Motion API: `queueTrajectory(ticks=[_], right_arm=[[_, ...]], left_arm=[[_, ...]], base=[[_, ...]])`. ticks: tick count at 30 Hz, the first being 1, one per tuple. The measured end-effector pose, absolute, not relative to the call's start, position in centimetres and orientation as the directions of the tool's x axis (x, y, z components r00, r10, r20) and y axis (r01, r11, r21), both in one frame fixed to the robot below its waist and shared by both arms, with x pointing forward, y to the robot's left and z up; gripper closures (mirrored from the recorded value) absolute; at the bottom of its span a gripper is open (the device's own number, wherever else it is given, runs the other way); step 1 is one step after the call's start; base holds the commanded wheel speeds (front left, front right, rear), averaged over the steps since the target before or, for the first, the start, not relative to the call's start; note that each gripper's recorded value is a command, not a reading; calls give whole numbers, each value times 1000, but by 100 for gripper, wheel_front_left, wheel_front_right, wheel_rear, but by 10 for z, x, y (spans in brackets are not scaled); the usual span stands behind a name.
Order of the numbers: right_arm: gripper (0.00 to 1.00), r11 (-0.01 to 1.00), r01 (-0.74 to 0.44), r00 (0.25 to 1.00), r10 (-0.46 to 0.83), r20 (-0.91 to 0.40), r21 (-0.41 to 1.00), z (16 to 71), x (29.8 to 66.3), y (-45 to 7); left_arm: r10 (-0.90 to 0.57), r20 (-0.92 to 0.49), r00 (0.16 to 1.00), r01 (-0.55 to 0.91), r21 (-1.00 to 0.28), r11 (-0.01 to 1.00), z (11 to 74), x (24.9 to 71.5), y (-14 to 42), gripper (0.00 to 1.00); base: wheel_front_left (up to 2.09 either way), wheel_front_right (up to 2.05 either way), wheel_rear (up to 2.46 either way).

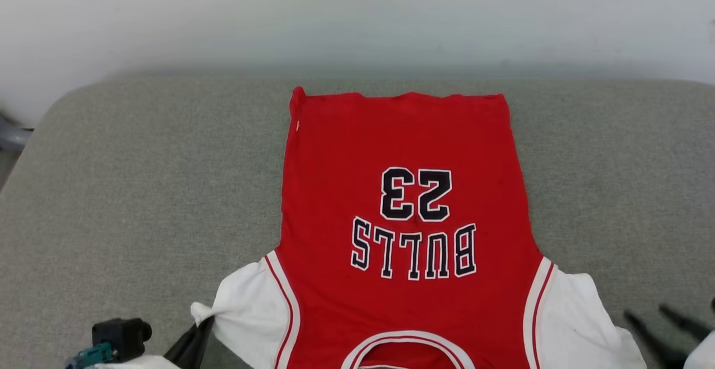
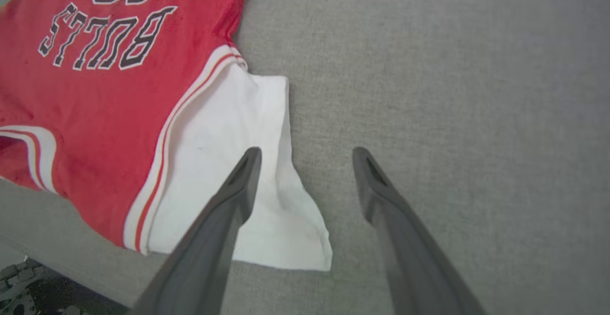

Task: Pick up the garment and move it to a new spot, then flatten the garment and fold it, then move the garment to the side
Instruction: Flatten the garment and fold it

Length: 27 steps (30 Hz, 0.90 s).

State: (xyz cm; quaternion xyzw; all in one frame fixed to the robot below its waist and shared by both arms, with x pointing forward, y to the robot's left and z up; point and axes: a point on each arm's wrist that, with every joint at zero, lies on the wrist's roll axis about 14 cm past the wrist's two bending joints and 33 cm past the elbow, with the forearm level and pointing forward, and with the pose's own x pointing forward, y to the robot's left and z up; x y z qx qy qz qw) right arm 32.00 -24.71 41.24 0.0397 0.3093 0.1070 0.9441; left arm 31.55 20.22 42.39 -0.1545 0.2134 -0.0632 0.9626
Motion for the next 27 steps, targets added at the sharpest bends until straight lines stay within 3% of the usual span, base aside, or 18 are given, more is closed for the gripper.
queueTrajectory(ticks=[7,13,18,27], right_arm=[[0,975,-216,912,219,-348,46,496,415,-252],[0,959,-284,926,276,-258,9,550,496,-228],[0,941,-338,863,307,-402,-7,547,559,-201],[0,939,-343,596,222,-772,6,479,625,-174]], left_arm=[[-209,-346,915,99,-310,946,433,343,191,100],[-221,-300,928,127,-305,944,440,368,183,100],[-221,-285,933,131,-304,944,436,384,180,100],[-221,-281,934,130,-310,942,420,406,175,100]], base=[[0,0,0],[0,0,0],[0,0,0],[0,0,0]])
